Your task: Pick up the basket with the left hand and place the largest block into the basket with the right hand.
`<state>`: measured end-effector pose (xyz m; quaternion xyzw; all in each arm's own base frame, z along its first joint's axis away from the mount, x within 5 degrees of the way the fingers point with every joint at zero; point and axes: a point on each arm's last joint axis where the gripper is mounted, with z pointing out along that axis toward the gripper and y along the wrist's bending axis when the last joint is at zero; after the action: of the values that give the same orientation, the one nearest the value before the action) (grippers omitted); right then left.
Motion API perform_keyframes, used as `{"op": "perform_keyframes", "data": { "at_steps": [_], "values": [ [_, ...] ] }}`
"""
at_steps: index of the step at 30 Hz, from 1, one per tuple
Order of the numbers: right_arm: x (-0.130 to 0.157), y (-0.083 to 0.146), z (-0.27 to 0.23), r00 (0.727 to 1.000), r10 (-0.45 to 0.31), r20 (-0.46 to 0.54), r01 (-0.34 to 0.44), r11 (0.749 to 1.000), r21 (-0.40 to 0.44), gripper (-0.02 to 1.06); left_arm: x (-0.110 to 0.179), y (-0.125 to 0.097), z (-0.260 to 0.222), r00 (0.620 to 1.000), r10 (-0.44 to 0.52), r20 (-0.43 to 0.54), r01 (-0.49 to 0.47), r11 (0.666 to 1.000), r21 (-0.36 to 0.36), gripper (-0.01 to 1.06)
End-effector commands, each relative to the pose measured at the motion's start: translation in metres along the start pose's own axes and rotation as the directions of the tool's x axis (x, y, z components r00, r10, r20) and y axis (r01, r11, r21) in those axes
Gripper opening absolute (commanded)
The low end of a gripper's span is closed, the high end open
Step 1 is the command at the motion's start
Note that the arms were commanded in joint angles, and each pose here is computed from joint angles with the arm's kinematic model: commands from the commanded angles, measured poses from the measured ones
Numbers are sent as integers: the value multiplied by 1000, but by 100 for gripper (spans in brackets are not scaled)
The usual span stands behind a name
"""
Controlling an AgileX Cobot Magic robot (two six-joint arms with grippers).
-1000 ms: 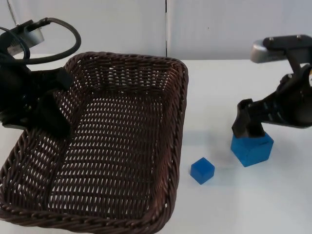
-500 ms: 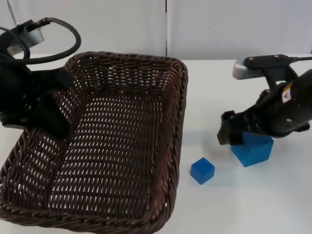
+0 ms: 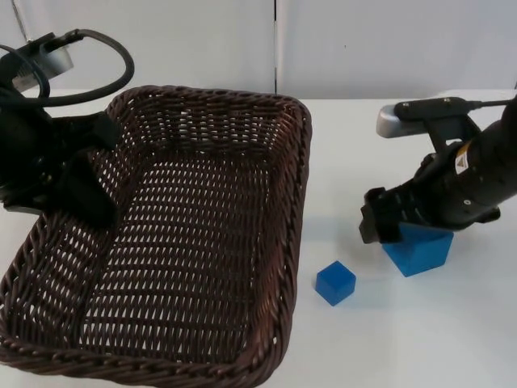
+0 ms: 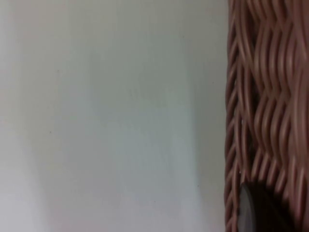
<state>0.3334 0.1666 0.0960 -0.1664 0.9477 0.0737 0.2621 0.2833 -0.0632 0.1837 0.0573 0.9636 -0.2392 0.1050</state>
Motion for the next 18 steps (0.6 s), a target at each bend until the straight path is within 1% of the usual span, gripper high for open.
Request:
{"op": "perform_keyframes", "data": {
  "at_steps": [1, 3, 4, 5, 6, 8, 10, 12, 17, 18],
  "values": [
    [0, -2, 0, 1000, 0, -13, 0, 1000, 7, 73, 0, -5, -4, 1000, -8, 16, 7, 1000, 18, 0],
    [1, -2, 0, 1000, 0, -21, 0, 1000, 8, 56, 0, -5, -4, 1000, -8, 16, 7, 1000, 18, 0],
    [1, -3, 0, 1000, -2, -25, 2, 1000, 10, 45, 0, -5, -4, 1000, -8, 16, 7, 1000, 18, 0],
    [2, -3, 0, 1000, -2, -30, 2, 1000, 11, 36, 0, -5, -4, 1000, -8, 16, 7, 1000, 18, 0],
    [2, -3, 0, 1000, -2, -30, 2, 1000, 11, 36, 0, -5, -4, 1000, -8, 16, 7, 1000, 18, 0],
    [2, -3, 0, 999, 2, -35, -1, 1000, 12, 17, 0, -5, -4, 1000, -8, 16, 7, 1000, 18, 0],
    [0, -3, -5, 999, 4, -34, -4, 1000, 13, 0, -1, -5, -4, 1000, -8, 17, 7, 1000, 17, 0],
    [-3, -3, -10, 1000, 4, -31, -4, 1000, 14, 0, -1, -5, -4, 1000, -8, 17, 7, 1000, 17, 0],
    [-19, -2, -52, 1000, 5, 11, -5, 1000, 19, 0, -1, -5, -4, 1000, -8, 19, 7, 1000, 16, 0],
    [-19, -2, -52, 1000, 5, 11, -5, 1000, 19, 0, -1, -5, -4, 1000, -8, 19, 7, 1000, 16, 0]
  ]
}}
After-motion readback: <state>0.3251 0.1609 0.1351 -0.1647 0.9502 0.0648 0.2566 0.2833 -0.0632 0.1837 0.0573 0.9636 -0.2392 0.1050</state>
